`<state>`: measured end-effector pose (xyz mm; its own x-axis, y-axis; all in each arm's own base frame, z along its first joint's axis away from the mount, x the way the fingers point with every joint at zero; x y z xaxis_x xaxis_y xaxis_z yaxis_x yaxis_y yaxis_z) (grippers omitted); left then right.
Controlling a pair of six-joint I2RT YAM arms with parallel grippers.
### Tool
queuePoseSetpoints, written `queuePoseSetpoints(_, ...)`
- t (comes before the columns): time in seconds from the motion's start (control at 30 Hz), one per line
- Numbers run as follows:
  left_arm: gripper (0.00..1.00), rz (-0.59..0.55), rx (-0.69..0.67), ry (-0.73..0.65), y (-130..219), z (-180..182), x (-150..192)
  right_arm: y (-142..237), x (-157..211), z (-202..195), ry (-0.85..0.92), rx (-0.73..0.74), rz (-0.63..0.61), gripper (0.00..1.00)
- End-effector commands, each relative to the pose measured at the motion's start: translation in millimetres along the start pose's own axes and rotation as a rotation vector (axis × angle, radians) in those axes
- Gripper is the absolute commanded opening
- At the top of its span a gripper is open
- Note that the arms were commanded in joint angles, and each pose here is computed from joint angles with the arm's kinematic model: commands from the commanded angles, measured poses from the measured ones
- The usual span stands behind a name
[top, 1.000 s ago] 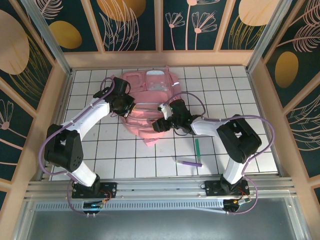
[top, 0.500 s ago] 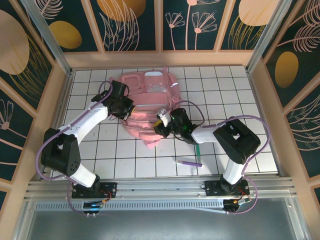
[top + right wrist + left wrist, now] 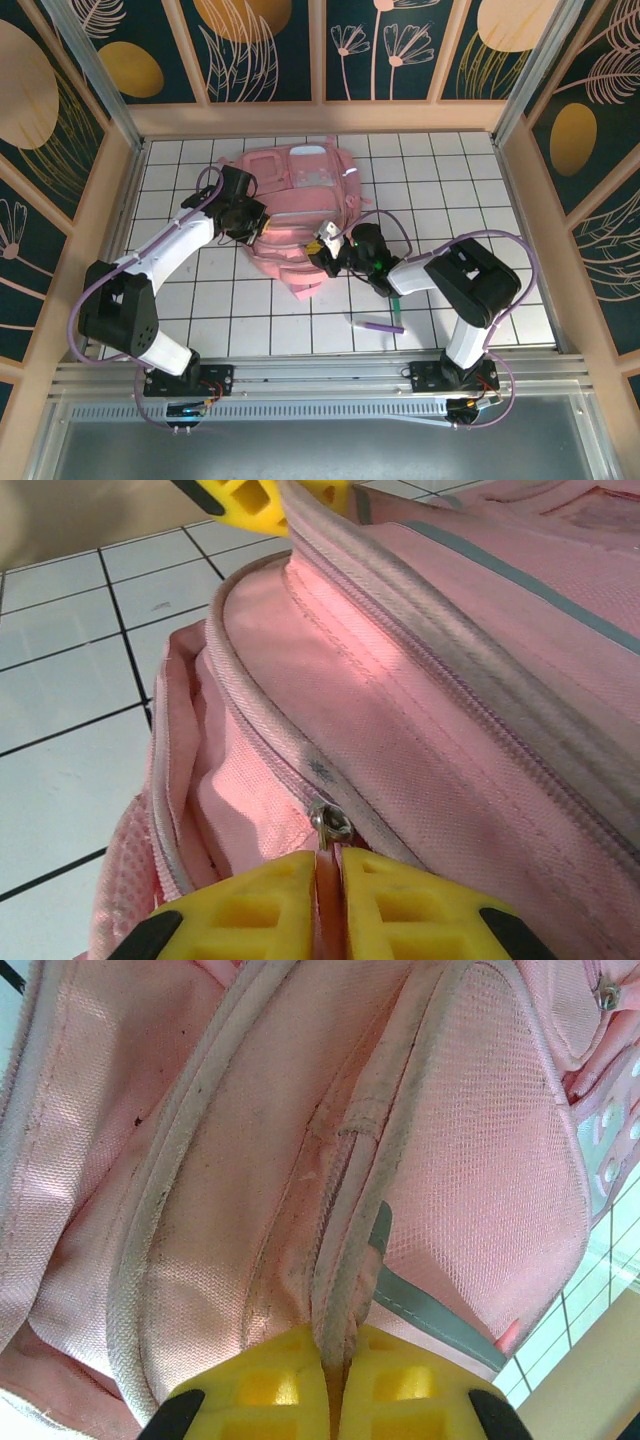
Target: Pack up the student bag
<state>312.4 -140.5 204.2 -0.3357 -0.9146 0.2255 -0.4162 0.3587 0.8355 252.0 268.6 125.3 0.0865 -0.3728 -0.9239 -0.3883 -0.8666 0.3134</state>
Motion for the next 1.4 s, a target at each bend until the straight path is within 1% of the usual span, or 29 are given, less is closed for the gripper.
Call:
queuePoseSetpoints(0.0, 0.0, 0.069, -0.02, 0.006, 7, 7, 11, -7, -3, -12, 0.025, 0.088, 0.0, 0.16)
queuePoseSetpoints(0.03, 0.0, 0.07, -0.02, 0.008, 7, 7, 11, -7, -2, -11, 0.022, 0.079, 0.007, 0.12)
queuePoseSetpoints(0.07, 0.0, 0.068, -0.02, 0.009, 7, 7, 10, -7, -1, -9, 0.016, 0.072, 0.014, 0.04)
queuePoseSetpoints(0.1, 0.0, 0.061, -0.018, 0.008, 8, 7, 10, -6, -2, -8, 0.008, 0.065, 0.015, 0.0)
queuePoseSetpoints(0.17, 0.0, 0.031, -0.003, -0.026, 10, 5, 6, 0, -4, -6, -0.014, 0.07, 0.027, 0.0)
queuePoseSetpoints(0.23, 0.0, 0.007, 0.006, -0.084, 12, 0, -1, 9, -7, -6, -0.041, 0.088, 0.065, 0.0)
queuePoseSetpoints(0.3, 0.0, -0.005, 0.013, -0.117, 13, 0, -9, 20, -9, -6, -0.065, 0.131, 0.101, 0.0)
queuePoseSetpoints(0.4, 0.0, 0.003, 0.022, -0.126, 9, 6, -26, 39, -8, -4, -0.072, 0.192, 0.148, 0.0)
queuePoseSetpoints(0.47, 0.0, -0.026, 0.023, -0.169, 10, 4, -34, 48, -2, -2, -0.067, 0.217, 0.189, 0.0)
queuePoseSetpoints(0.53, 0.0, -0.059, 0.016, -0.228, 10, 0, -40, 56, -3, 4, -0.046, 0.199, 0.195, 0.0)
queuePoseSetpoints(0.6, 0.0, -0.067, 0.007, -0.28, 5, -4, -46, 58, -10, 21, 0.036, 0.13, 0.18, 0.0)
queuePoseSetpoints(0.67, 0.0, -0.053, -0.028, -0.304, -5, -6, -54, 56, -17, 35, 0.087, 0.066, 0.169, 0.0)
queuePoseSetpoints(0.77, 0.0, 0.07, -0.063, -0.273, -14, -9, -48, 53, -24, 37, 0.035, 0.052, 0.156, 0.0)
queuePoseSetpoints(0.8, 0.0, 0.108, -0.061, -0.245, -12, -9, -43, 51, -26, 35, 0.015, 0.057, 0.145, 0.07)
queuePoseSetpoints(0.83, 0.0, 0.122, -0.054, -0.214, -5, -9, -39, 48, -29, 34, 0.006, 0.047, 0.136, 0.17)
queuePoseSetpoints(0.9, 0.0, 0.104, -0.003, -0.175, 14, -10, -32, 38, -31, 31, 0.006, 0.025, 0.138, 0.24)
queuePoseSetpoints(0.97, 0.0, 0.08, 0.048, -0.141, 33, -11, -27, 29, -30, 22, -0.044, -0.02, 0.141, 0.25)
queuePoseSetpoints(1.03, 0.0, 0.1, 0.076, -0.11, 43, -10, -22, 19, -33, 17, -0.078, -0.066, 0.134, 0.27)
queuePoseSetpoints(1.07, 0.0, 0.119, 0.08, -0.102, 43, -10, -20, 16, -34, 18, -0.075, -0.081, 0.131, 0.29)
queuePoseSetpoints(1.17, 0.0, 0.167, 0.064, -0.08, 38, -4, -16, 7, -31, 13, -0.064, -0.084, 0.157, 0.31)
queuePoseSetpoints(1.27, 0.0, 0.183, 0.071, -0.064, 36, -1, -13, 4, -28, 10, -0.03, -0.068, 0.156, 0.4)
queuePoseSetpoints(1.37, 0.0, 0.187, 0.085, -0.06, 39, -2, -11, 2, -26, 9, -0.014, -0.081, 0.133, 0.44)
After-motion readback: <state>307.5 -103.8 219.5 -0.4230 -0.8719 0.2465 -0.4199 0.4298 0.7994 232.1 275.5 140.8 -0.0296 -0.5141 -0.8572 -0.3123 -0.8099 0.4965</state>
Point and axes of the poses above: each hand's point on the last joint's axis, 136 mm out from that joint toward the fingers, its own y axis back along the fingers, its own z axis along the line the jaws close on, x = y × z, the point moved 9 cm from there along y, back along the fingers, and after that the axes turned 15 degrees about y, right-handed, at the moved point
